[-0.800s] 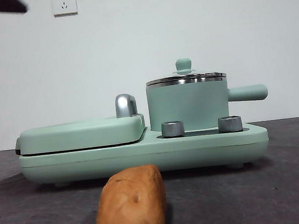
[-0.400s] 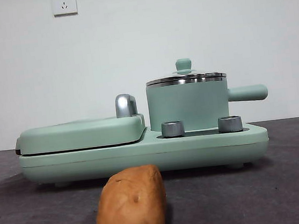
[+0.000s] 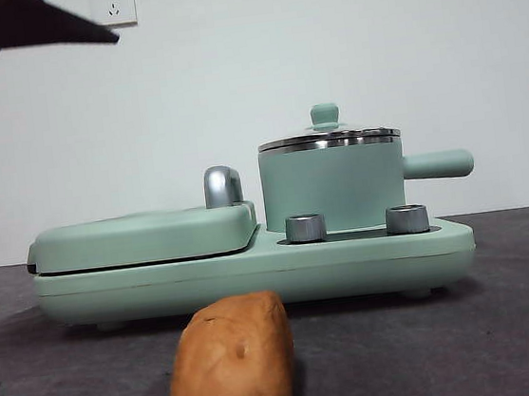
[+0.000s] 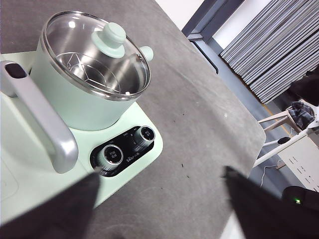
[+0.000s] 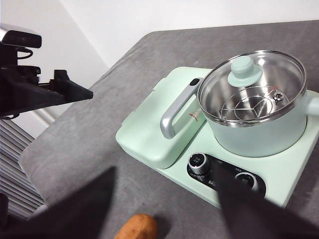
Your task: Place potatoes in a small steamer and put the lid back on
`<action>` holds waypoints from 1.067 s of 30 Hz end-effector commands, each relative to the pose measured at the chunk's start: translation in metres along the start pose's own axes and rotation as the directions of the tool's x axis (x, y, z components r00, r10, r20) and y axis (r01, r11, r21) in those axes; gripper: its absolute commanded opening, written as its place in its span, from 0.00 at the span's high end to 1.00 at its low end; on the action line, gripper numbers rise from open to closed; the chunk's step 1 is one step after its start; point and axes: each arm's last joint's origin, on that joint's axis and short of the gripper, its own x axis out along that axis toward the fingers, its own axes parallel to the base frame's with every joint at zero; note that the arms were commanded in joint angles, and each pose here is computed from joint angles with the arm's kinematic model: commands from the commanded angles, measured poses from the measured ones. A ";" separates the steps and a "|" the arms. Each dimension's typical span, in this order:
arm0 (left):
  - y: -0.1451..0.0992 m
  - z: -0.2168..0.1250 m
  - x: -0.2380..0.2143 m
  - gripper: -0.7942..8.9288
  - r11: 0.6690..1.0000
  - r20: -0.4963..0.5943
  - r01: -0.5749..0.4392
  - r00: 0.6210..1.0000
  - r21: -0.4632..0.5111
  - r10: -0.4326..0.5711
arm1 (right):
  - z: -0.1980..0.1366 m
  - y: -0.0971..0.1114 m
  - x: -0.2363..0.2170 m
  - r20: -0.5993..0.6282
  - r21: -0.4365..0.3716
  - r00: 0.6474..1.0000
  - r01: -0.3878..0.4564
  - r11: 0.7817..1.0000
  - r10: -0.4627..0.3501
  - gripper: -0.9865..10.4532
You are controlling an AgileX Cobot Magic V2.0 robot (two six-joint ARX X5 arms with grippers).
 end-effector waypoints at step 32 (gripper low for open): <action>-0.015 0.093 0.190 0.40 0.902 -0.035 -0.323 0.937 0.288 0.347 | 0.003 0.001 -0.001 0.003 0.017 0.999 0.044 0.999 -0.044 0.48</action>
